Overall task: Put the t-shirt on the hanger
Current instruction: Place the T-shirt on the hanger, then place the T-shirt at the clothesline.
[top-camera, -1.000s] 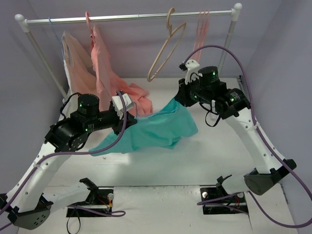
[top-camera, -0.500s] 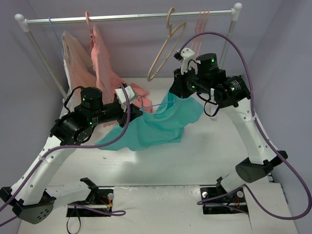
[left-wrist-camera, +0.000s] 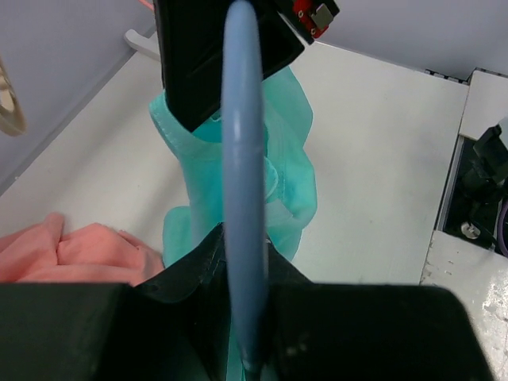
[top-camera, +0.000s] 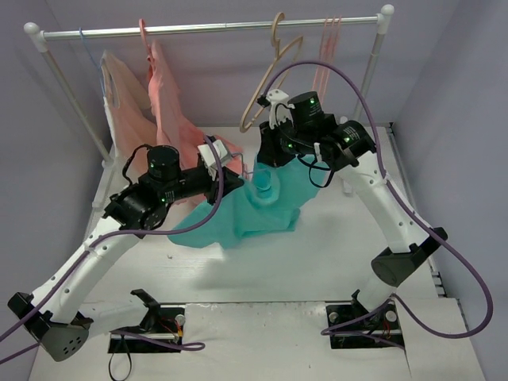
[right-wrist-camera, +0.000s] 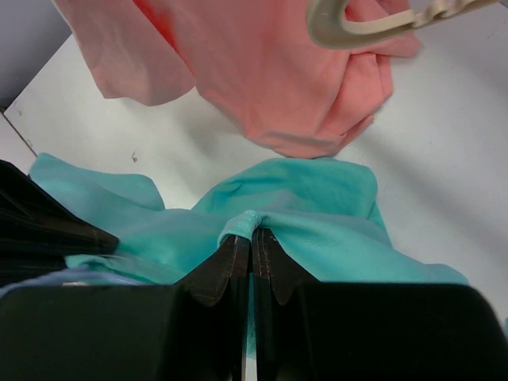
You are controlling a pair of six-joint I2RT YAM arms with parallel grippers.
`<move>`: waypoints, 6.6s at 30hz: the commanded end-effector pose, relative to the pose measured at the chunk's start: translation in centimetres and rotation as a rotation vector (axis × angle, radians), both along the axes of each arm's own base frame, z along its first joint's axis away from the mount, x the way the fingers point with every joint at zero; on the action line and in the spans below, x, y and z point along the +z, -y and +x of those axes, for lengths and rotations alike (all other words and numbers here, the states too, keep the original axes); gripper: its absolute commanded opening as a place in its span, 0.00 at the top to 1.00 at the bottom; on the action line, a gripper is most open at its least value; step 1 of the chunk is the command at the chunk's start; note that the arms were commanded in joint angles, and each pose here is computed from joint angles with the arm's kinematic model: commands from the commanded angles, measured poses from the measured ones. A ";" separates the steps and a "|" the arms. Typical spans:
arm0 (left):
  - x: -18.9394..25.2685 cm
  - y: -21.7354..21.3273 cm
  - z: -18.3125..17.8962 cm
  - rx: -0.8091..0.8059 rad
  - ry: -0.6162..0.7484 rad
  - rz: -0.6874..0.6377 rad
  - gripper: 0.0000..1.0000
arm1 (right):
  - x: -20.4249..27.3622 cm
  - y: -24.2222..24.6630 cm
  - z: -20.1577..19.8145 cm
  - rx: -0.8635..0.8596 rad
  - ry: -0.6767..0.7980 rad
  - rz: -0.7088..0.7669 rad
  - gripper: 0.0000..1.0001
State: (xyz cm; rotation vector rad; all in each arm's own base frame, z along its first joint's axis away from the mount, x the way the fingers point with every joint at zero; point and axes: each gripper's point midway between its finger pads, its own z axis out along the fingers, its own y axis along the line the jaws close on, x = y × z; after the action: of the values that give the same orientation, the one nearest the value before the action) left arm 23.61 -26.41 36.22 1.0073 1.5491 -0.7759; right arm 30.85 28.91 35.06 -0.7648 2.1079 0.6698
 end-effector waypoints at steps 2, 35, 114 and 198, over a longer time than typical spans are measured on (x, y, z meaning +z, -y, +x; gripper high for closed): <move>2.4 1.4 0.1 -0.039 0.114 -0.143 1.00 | 1.4 -0.8 0.6 -0.008 0.052 0.045 1.00; -2.3 0.2 -0.1 0.001 0.183 -0.222 1.00 | 0.7 5.8 -1.6 0.095 0.173 -0.097 0.57; 2.1 0.2 -5.5 -0.260 0.153 -0.114 1.00 | -5.9 6.5 -7.5 0.551 0.376 -0.175 1.00; -0.1 -22.8 -4.1 1.229 -0.331 0.049 0.34 | 19.3 2.0 4.3 -0.591 0.595 0.563 1.00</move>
State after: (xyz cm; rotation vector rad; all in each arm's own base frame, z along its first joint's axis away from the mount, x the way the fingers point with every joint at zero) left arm 19.72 -4.18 35.96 -0.1306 2.0755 -0.0214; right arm 34.94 29.45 46.07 -0.2771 1.6058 0.4897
